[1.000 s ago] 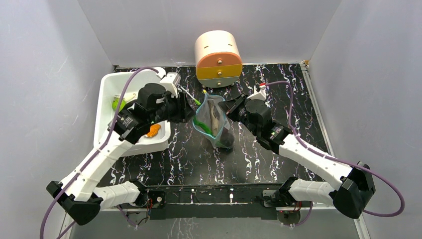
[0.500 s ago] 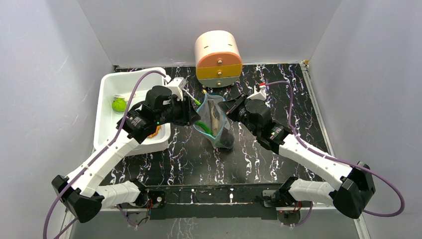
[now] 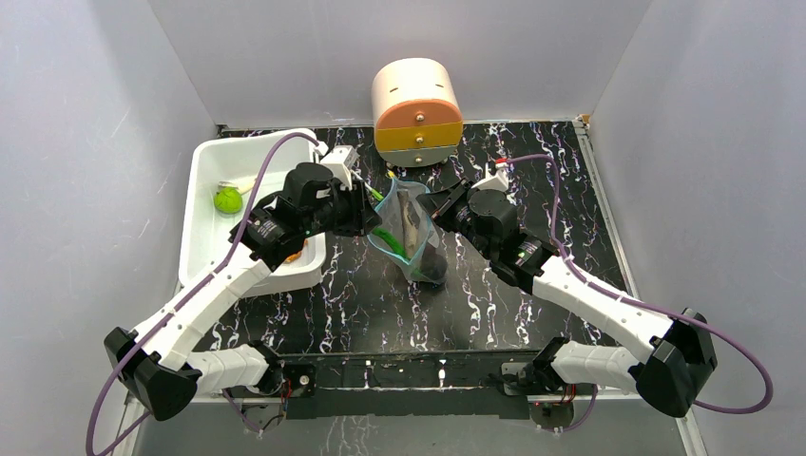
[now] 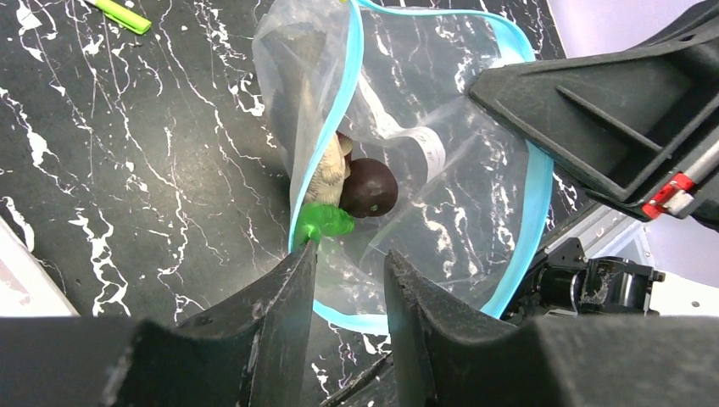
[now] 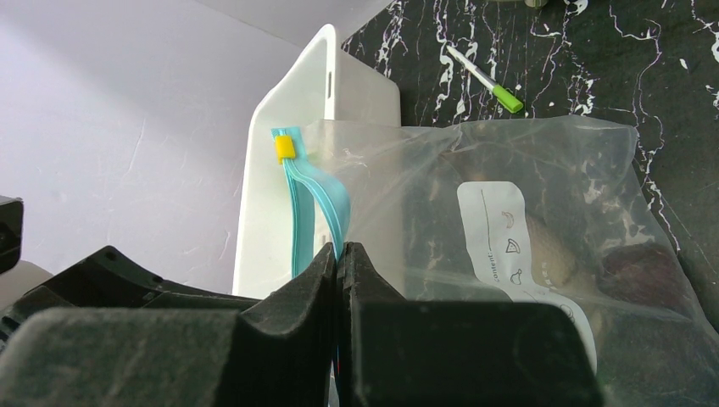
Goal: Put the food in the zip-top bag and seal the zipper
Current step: Place the fake vegetable in the zipper food storage bag.
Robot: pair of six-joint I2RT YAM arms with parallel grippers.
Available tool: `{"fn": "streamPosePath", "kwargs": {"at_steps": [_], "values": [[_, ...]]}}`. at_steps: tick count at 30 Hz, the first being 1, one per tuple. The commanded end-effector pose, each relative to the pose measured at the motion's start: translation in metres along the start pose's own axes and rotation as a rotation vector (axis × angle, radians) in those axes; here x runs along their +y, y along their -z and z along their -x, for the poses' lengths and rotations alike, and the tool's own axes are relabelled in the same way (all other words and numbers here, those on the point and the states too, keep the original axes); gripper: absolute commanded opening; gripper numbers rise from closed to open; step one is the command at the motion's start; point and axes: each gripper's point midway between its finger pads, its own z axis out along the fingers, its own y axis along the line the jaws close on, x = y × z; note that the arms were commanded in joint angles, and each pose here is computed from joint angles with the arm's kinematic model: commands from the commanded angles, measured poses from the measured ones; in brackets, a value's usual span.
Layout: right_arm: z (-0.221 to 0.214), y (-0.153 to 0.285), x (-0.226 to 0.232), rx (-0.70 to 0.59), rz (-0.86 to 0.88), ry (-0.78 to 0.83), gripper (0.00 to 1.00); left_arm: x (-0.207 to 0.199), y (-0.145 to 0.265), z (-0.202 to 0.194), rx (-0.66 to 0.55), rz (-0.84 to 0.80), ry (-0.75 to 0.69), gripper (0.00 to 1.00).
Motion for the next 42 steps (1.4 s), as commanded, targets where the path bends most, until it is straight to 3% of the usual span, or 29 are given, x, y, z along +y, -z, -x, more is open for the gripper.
{"fn": "streamPosePath", "kwargs": {"at_steps": [1,6,9,14,17,22,25,33,42], "values": [[0.025,0.01,0.039,-0.066,0.113,-0.031,0.0,0.004,0.002,0.002,-0.025,0.018,-0.025,0.34],[0.023,0.01,0.039,-0.058,0.115,-0.033,0.0,0.006,-0.002,0.002,-0.026,0.026,-0.033,0.36],[0.022,0.009,0.038,-0.054,0.113,-0.032,0.0,0.007,-0.005,0.001,-0.029,0.025,-0.041,0.27],[0.018,0.009,0.034,-0.043,0.108,-0.031,0.0,0.002,-0.01,0.003,-0.037,-0.011,-0.051,0.24],[0.017,0.008,0.033,-0.043,0.109,-0.031,0.0,-0.003,-0.011,0.006,-0.041,-0.03,-0.059,0.17],[0.014,0.006,0.031,-0.031,0.104,-0.028,0.0,-0.01,-0.007,0.016,-0.057,-0.05,-0.068,0.16],[0.011,0.005,0.03,-0.024,0.105,-0.031,0.0,-0.018,-0.003,0.023,-0.077,-0.083,-0.07,0.05],[0.004,0.002,0.027,0.004,0.105,-0.031,0.0,-0.039,-0.005,0.035,-0.107,-0.184,-0.079,0.11],[0.004,0.007,0.031,0.019,0.116,-0.023,0.0,-0.043,-0.031,0.031,-0.05,-0.212,-0.131,0.06]]}}
